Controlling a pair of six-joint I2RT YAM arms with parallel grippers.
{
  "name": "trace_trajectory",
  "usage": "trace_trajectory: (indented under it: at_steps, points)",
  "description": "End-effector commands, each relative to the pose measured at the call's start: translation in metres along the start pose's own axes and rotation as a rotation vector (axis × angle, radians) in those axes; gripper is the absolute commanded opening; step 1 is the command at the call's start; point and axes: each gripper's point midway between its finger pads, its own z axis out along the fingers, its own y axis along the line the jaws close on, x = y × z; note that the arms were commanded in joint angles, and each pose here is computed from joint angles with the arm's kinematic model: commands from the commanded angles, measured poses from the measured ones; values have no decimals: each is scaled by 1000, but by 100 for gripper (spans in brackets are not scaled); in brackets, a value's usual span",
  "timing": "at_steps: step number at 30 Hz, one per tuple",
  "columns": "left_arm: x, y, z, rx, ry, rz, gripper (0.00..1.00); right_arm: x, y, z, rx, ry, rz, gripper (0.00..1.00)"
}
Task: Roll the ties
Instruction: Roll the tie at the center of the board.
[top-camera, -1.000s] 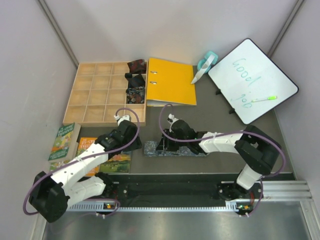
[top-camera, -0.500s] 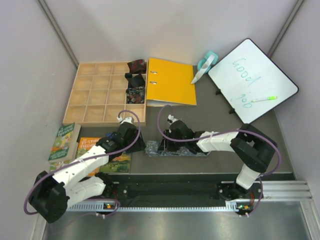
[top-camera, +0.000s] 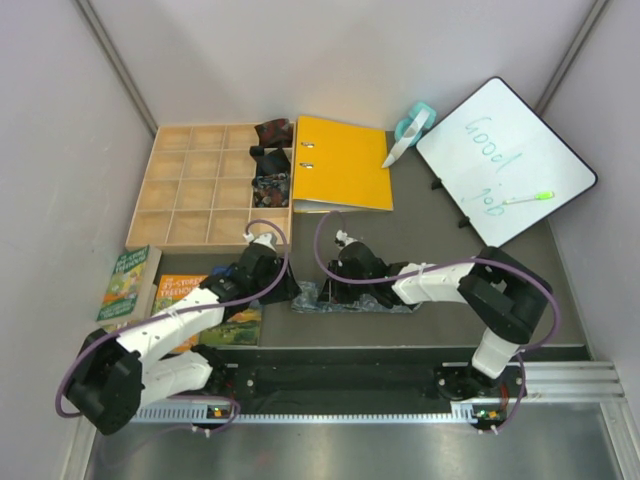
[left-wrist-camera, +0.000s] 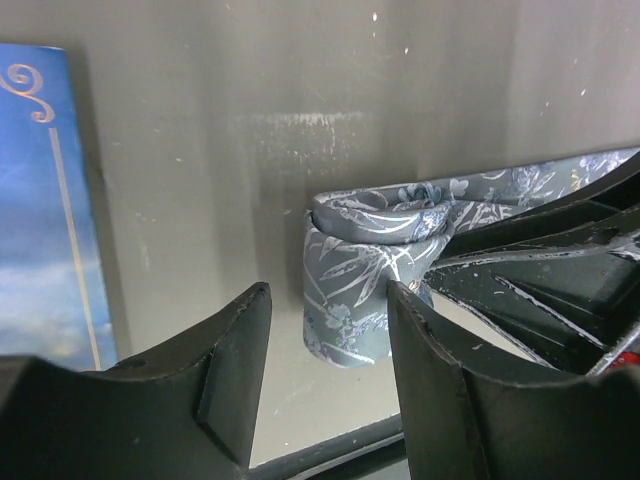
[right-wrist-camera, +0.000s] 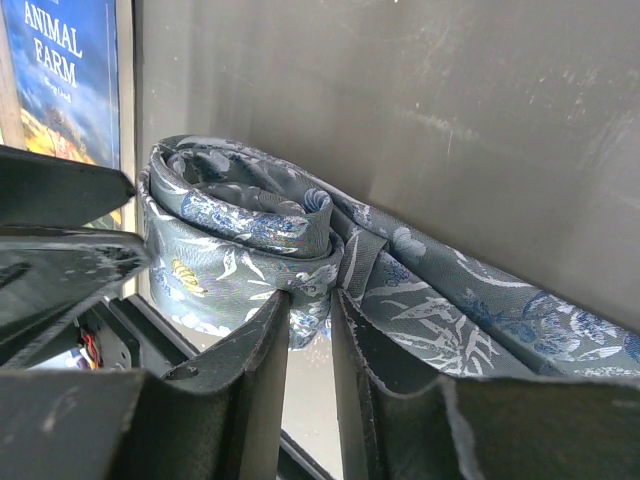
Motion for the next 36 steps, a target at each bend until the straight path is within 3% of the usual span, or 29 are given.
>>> trace_trajectory:
  at_steps: [1, 13, 19, 22, 29, 36]
  points:
    - [0, -9, 8, 58, 3, 13, 55, -4, -1, 9, 27, -19, -43, 24]
    - [19, -11, 22, 122, 50, 2, 53, 1, -6, 17, 33, 2, -44, 23]
    - [19, -17, 25, 141, 69, 0, 40, 1, -6, 17, 32, 3, -43, 23]
    - [13, -18, 21, 122, 60, 5, 38, -1, -1, 13, 22, -2, -44, 23]
    - [4, 13, 10, -88, 53, 29, 35, -16, 15, -11, 5, -51, -50, 41]
    - [0, 23, 2, -166, 53, 63, 34, -36, 7, -51, 63, -139, -58, 49]
